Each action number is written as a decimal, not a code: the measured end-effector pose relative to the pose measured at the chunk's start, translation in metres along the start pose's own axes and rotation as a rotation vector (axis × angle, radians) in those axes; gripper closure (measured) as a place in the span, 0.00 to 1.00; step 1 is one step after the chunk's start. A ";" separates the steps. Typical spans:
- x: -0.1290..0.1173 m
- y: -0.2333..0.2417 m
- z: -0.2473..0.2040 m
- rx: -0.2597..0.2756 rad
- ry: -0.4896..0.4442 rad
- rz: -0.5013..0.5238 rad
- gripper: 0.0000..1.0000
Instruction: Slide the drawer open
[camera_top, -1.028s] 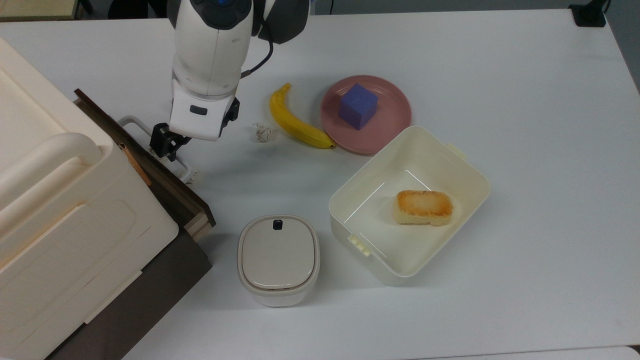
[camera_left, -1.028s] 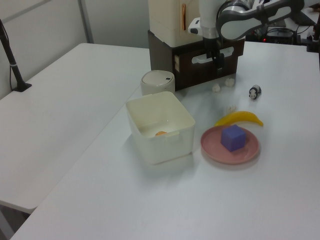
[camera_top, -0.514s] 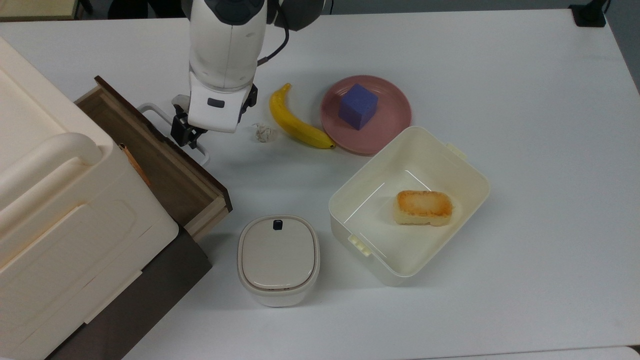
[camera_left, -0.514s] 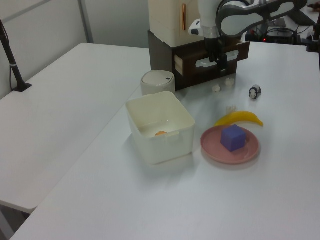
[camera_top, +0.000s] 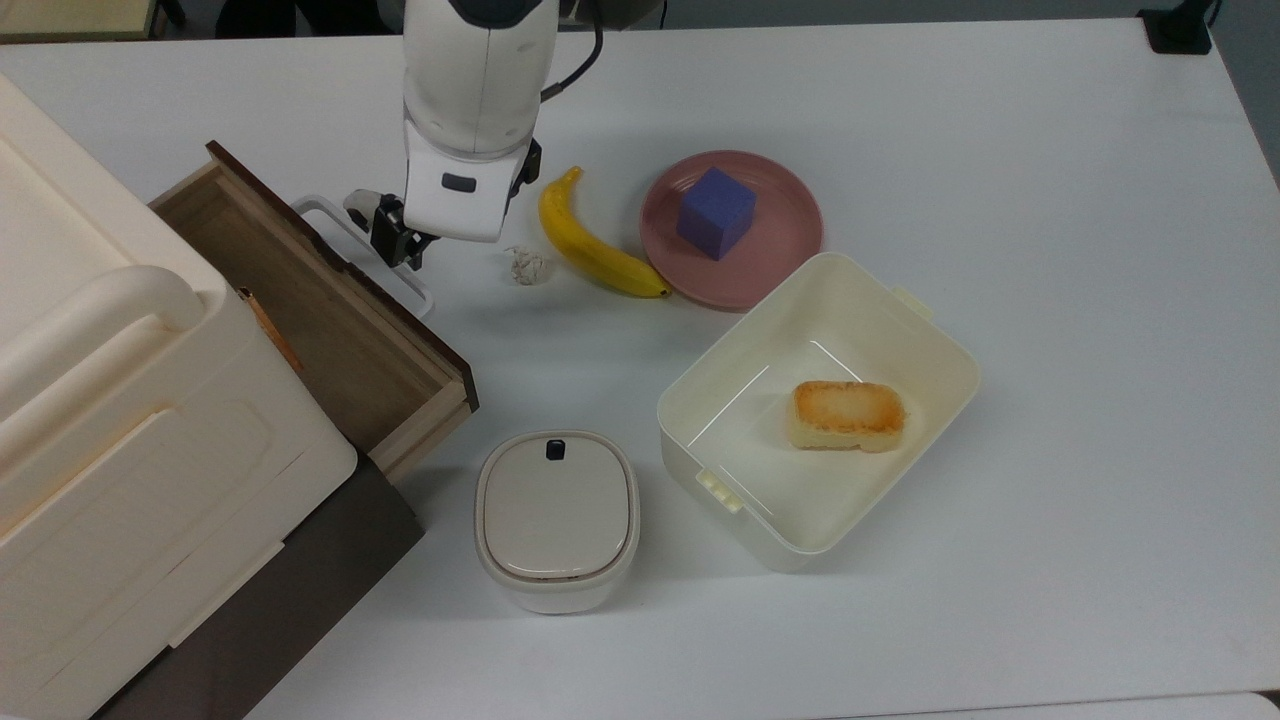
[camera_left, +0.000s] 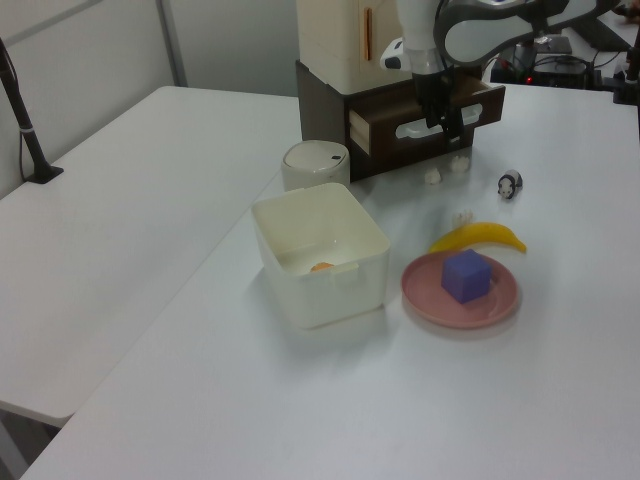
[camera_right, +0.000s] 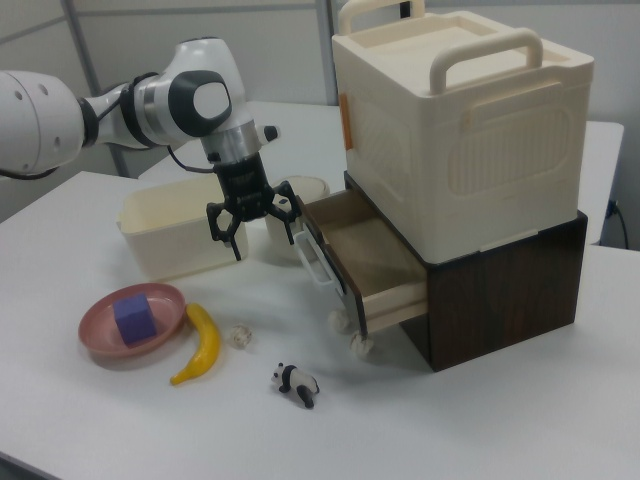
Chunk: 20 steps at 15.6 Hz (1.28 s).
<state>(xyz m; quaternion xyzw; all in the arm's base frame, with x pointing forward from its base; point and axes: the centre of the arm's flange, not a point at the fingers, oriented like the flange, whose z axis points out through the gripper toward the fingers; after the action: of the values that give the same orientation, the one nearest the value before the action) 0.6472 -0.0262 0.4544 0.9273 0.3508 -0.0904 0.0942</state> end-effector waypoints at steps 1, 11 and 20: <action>-0.001 -0.001 -0.003 0.004 0.009 0.004 0.00; -0.085 -0.020 -0.136 0.112 0.199 0.541 0.00; -0.103 -0.046 -0.181 0.197 0.274 0.793 0.00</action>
<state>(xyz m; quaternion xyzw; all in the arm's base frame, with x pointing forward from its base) 0.5589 -0.0144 0.6484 0.9984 -0.0338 0.0437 -0.0148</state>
